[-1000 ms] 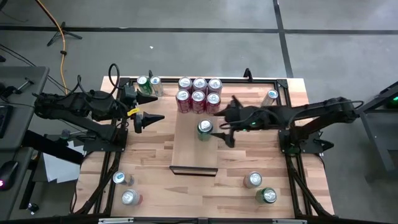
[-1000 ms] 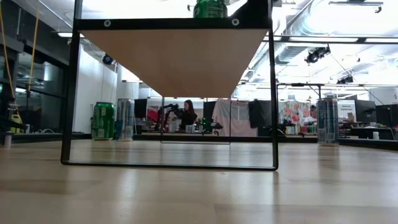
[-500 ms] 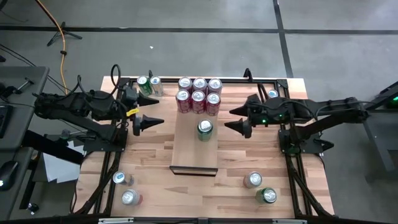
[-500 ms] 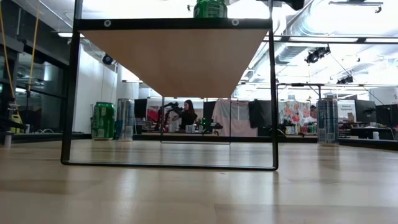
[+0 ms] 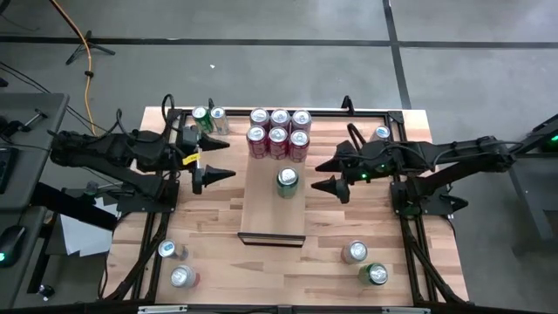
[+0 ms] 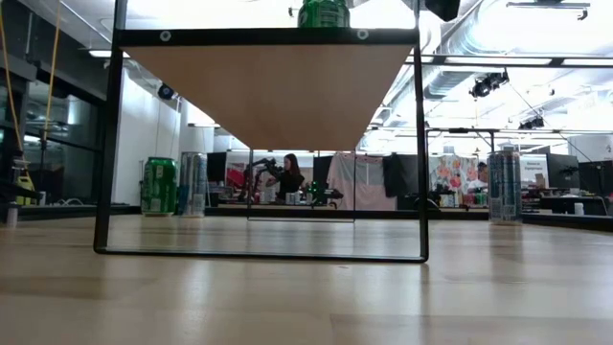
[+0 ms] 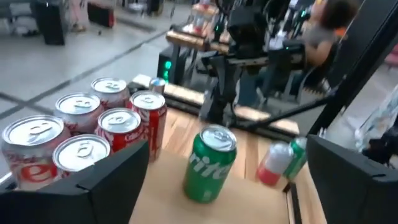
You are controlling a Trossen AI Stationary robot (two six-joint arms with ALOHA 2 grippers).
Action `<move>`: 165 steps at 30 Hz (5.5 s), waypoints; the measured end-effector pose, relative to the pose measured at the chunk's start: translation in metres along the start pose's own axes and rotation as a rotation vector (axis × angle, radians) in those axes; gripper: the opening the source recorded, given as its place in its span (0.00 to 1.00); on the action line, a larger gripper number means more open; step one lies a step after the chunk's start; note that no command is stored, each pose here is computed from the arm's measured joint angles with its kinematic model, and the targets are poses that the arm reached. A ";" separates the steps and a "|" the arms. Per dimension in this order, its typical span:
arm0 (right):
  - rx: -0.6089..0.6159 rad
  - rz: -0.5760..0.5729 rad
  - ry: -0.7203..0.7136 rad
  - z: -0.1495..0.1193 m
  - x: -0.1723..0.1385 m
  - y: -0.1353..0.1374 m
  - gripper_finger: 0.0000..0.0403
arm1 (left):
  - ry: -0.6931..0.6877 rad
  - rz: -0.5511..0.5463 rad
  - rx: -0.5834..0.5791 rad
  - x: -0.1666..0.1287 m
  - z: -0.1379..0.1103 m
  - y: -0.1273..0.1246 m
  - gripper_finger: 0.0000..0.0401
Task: Place canned beverage on shelf
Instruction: Put the bottom left green soda can on the shelf
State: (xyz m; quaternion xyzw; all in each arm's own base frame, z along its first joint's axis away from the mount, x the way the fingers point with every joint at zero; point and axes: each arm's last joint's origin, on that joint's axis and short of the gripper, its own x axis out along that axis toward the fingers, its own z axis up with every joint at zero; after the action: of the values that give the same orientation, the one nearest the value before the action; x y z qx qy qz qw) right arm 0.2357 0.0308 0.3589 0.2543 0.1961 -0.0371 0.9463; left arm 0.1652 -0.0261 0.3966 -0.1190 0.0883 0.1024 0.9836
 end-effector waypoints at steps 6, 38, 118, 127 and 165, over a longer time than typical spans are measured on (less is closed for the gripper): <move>-0.072 -0.086 0.085 -0.015 -0.002 0.001 0.30 | -0.099 -0.041 -0.123 0.009 -0.046 0.010 0.64; -0.003 -0.299 0.110 -0.060 0.097 0.007 0.00 | -0.153 -0.086 -0.233 0.007 -0.101 0.029 0.00; -0.691 -0.521 -0.006 -0.035 0.154 0.048 0.00 | -0.120 0.016 -0.235 0.008 -0.107 0.033 0.00; -1.229 -0.600 0.312 -0.016 0.173 0.033 0.00 | -0.117 0.012 -0.261 0.008 -0.107 0.033 0.00; -1.298 -0.490 0.261 0.011 0.182 0.010 0.00 | -0.067 0.042 -0.209 0.009 -0.113 0.034 0.00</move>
State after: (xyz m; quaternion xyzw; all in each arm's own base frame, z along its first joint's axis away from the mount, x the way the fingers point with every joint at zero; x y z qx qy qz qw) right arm 0.4085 0.0396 0.3018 -0.4104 0.3423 -0.0938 0.8400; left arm 0.1490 -0.0204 0.2797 -0.2154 0.0465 0.1356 0.9659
